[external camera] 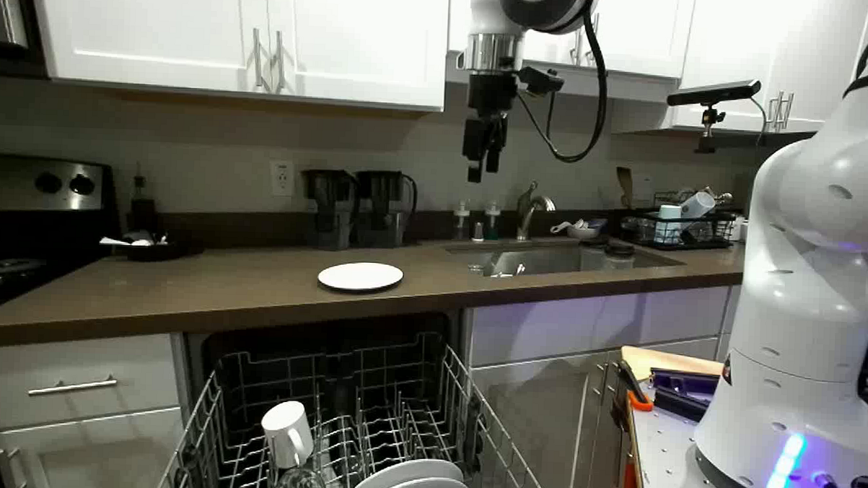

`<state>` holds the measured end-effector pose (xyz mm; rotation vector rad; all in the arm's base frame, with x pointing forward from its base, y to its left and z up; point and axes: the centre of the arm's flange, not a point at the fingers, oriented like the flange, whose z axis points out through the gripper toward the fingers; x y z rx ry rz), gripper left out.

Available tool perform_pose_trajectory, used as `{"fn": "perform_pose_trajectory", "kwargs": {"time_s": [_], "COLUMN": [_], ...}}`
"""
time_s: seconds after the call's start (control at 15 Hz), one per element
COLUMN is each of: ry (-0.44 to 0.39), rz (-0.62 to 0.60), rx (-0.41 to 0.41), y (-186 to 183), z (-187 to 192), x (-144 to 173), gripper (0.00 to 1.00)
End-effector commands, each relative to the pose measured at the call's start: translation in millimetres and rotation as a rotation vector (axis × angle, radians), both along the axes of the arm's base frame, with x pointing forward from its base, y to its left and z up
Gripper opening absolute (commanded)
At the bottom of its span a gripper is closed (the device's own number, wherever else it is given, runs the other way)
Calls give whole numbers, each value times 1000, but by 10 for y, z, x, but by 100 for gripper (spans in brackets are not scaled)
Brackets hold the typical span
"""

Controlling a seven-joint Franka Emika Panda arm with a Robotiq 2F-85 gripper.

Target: Move the white cup towards you

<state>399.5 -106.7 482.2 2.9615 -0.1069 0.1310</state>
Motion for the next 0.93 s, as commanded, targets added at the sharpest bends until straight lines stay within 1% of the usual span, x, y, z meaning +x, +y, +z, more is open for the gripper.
{"fn": "perform_pose_trajectory", "kwargs": {"time_s": [0.0, 0.47, 0.67, 0.87], "ry": [0, 0, 23, 33], "rz": [0, 0, 13, 1], "rx": [0, 0, 20, 29], "y": [0, 0, -9, 18], "z": [0, 0, -114, -231], "x": [0, 0, 273, 673], "gripper": [100, 100, 100, 100]}}
